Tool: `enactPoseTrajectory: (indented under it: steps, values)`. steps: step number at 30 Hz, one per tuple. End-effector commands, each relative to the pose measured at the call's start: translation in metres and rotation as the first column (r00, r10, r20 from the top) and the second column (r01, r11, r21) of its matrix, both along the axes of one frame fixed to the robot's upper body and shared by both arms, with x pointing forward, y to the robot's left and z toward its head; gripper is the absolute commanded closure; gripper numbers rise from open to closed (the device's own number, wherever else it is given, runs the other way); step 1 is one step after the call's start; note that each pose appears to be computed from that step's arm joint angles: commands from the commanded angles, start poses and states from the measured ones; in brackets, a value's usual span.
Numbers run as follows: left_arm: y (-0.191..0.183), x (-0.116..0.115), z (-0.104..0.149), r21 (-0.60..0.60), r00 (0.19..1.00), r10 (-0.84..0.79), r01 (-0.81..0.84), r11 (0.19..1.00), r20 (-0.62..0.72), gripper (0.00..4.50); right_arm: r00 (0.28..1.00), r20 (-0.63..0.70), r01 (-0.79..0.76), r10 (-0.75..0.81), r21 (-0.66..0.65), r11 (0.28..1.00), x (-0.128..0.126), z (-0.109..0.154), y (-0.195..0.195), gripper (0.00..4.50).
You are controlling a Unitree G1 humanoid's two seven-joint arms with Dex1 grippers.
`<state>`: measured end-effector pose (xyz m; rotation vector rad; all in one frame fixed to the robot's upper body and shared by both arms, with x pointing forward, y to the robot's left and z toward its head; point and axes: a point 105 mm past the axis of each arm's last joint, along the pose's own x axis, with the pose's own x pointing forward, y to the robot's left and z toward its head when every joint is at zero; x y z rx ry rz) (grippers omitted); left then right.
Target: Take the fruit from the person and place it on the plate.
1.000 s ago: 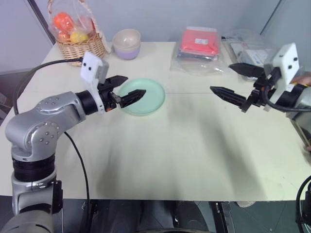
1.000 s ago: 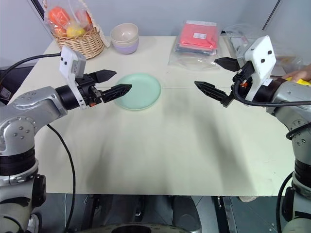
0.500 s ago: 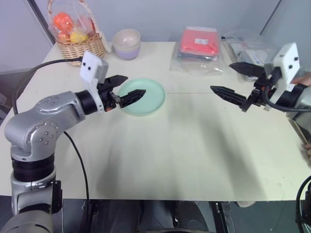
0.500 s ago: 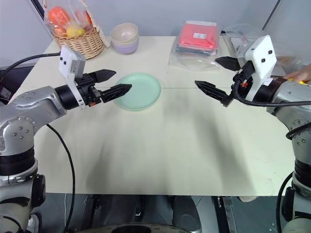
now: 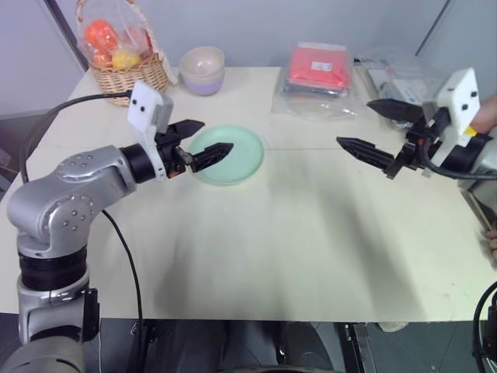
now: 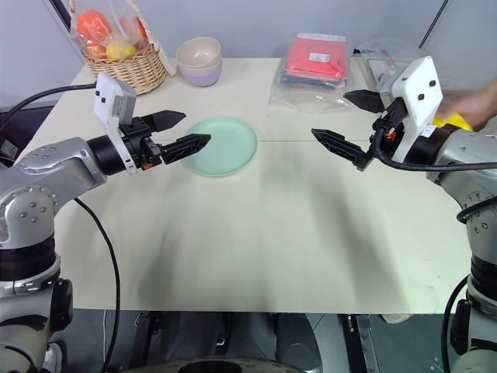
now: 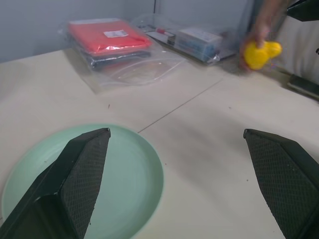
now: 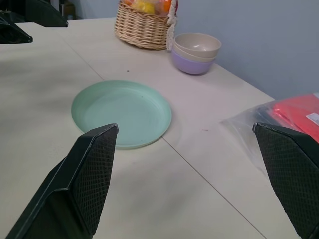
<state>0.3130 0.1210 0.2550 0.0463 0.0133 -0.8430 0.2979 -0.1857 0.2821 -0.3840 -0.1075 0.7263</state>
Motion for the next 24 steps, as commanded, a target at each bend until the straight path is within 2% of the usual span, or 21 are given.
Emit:
enactPoseTrajectory:
  steps: [1, 10, 15, 20, 24]
  values:
    - [0.004, -0.001, 0.014, -0.004, 0.998, 0.011, -0.011, 1.0, 0.066, 0.0, 0.999, 0.054, 0.008, -0.007, -0.012, 1.0, -0.003, 0.011, -0.002, 0.07]
    - [0.006, 0.004, 0.018, -0.025, 0.997, 0.035, -0.033, 0.999, 0.069, 0.0, 0.998, 0.061, 0.001, -0.001, 0.001, 1.0, -0.003, 0.012, 0.002, 0.07]
    - [0.006, 0.008, 0.02, -0.043, 0.996, 0.05, -0.047, 0.998, 0.074, 0.0, 0.997, 0.073, 0.019, -0.024, 0.075, 0.997, 0.005, 0.018, 0.009, 0.07]
    - [0.003, 0.008, 0.021, -0.043, 0.996, 0.039, -0.036, 0.998, 0.078, 0.0, 0.994, -0.05, 0.101, -0.092, 0.227, 0.969, 0.03, 0.018, 0.024, 0.07]
    - [0.003, 0.009, 0.021, -0.042, 0.996, 0.037, -0.033, 0.999, 0.083, 0.0, 0.985, -0.162, 0.115, -0.062, 0.338, 0.934, 0.039, 0.022, 0.037, 0.07]
